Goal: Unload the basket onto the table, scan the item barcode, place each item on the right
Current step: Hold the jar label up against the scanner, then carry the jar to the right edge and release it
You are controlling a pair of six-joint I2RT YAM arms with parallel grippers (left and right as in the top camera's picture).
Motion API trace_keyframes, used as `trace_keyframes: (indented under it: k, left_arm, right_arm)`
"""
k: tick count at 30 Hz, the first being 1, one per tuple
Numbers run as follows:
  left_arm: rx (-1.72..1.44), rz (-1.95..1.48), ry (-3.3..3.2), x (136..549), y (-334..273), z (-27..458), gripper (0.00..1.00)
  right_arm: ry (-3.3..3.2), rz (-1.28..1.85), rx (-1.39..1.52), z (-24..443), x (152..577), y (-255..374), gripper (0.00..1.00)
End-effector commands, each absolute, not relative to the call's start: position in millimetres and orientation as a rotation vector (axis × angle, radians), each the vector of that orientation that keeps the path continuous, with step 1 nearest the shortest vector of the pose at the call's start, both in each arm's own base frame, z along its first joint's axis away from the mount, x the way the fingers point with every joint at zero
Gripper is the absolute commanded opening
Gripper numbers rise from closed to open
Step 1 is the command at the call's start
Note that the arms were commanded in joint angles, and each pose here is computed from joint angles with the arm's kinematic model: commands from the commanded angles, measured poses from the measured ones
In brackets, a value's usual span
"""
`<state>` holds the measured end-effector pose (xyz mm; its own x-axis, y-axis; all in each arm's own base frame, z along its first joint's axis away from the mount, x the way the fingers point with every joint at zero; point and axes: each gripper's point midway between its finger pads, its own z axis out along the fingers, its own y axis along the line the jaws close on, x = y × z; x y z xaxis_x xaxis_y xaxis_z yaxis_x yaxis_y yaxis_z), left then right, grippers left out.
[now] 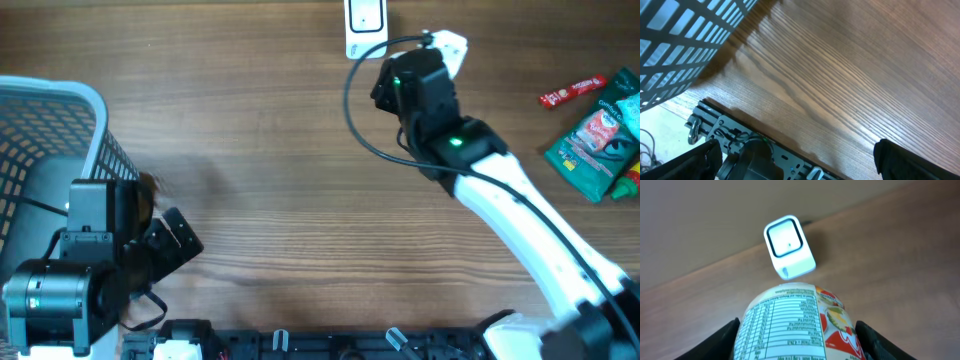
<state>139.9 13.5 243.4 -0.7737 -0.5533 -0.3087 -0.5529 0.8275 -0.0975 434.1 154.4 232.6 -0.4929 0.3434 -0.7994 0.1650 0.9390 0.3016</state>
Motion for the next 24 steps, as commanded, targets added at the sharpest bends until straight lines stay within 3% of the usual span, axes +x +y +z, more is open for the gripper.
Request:
trace_keyframes:
  k: [1, 4, 7, 14, 20, 22, 24]
  left_arm:
    - [-0.845, -0.013, 2.678, 140.1, 12.4, 244.7, 1.00]
    - [-0.845, -0.013, 2.678, 140.1, 12.4, 244.7, 1.00]
    - [-0.845, -0.013, 2.678, 140.1, 12.4, 244.7, 1.00]
    - [-0.845, -0.013, 2.679, 140.2, 12.4, 244.7, 1.00]
    - [-0.845, -0.013, 2.678, 140.1, 12.4, 244.7, 1.00]
    - [-0.845, -0.013, 2.678, 140.1, 12.4, 244.7, 1.00]
    - [-0.845, -0.013, 2.679, 140.2, 12.4, 244.7, 1.00]
  right_arm:
    - [2.022, 0.130, 0.171, 222.7, 472.0, 169.5, 0.49]
    - [1.915, 0.098, 0.042, 202.5, 513.9, 186.3, 0.50]
    - [1.796, 0.113, 0.069, 195.3, 551.6, 181.3, 0.58]
    - [1.698, 0.253, 0.031, 169.6, 650.5, 194.5, 0.59]
    - [1.739, 0.302, 0.054, 145.7, 658.6, 203.1, 0.58]
    - [1.769, 0.266, 0.077, 151.8, 656.4, 194.4, 0.57]
    - [1.790, 0.224, 0.105, 188.0, 649.1, 173.9, 0.57]
